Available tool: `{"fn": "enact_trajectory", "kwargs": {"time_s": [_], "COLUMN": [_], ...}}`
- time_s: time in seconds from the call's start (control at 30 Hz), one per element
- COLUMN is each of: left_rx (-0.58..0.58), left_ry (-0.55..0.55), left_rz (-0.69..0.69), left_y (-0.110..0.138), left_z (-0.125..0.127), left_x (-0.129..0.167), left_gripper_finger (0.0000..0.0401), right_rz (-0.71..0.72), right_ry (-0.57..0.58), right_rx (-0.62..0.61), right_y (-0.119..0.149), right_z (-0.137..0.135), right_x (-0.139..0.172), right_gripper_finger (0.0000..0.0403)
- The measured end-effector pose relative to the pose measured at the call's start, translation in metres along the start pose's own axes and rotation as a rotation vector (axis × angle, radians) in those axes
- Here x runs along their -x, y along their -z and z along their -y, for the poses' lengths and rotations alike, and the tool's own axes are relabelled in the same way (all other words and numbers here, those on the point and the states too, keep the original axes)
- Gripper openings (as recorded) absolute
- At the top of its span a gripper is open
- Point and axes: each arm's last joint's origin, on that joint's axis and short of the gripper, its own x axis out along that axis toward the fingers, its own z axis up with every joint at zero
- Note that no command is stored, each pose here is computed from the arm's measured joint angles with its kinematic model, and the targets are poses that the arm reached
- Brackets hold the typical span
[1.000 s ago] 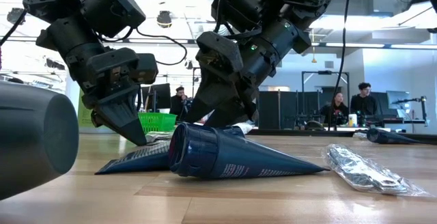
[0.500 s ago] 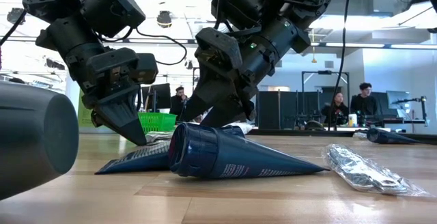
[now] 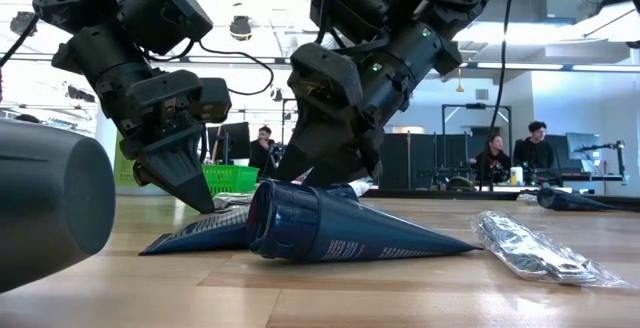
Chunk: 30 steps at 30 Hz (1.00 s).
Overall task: Pick & Place Travel size toiletries
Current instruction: Put the black comb into the top green bin
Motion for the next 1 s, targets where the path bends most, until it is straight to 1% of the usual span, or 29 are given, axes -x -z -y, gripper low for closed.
{"fn": "enact_trajectory", "kwargs": {"time_s": [0.1,0.23,0.37,0.53,0.67,0.77,0.9,1.0], "left_rx": [0.000,0.001,0.006,0.023,0.029,0.029,0.030,0.030], "left_ry": [0.000,0.001,0.002,0.005,0.008,0.009,0.011,0.011], "left_rz": [0.000,0.001,0.002,0.005,0.007,0.008,0.009,0.009], "left_y": [0.000,0.000,0.000,0.000,0.000,-0.001,-0.001,-0.001], "left_z": [0.000,0.000,0.000,0.000,0.001,0.001,0.001,0.001], "left_x": [0.000,0.000,0.000,0.000,0.000,0.000,0.000,0.000], "left_gripper_finger": [0.0001,0.0001,0.0001,0.0001,0.0001,0.0001,0.0001,0.0001], "right_rz": [0.009,0.018,0.022,-0.021,-0.025,-0.036,-0.053,-0.061], "right_ry": [0.017,0.031,0.032,-0.028,-0.024,-0.028,-0.021,-0.015], "right_rx": [0.016,0.004,-0.013,-0.030,0.014,0.023,0.024,0.023], "right_y": [0.001,-0.003,-0.002,-0.004,-0.008,-0.010,-0.009,-0.008], "right_z": [-0.001,0.006,0.015,0.011,0.007,0.005,0.005,0.006], "right_x": [0.000,0.000,-0.011,-0.020,-0.019,-0.020,-0.019,-0.019], "right_gripper_finger": [0.0235,0.0235,0.0235,0.0235,0.0235,0.0233,0.0213,0.0178]}}
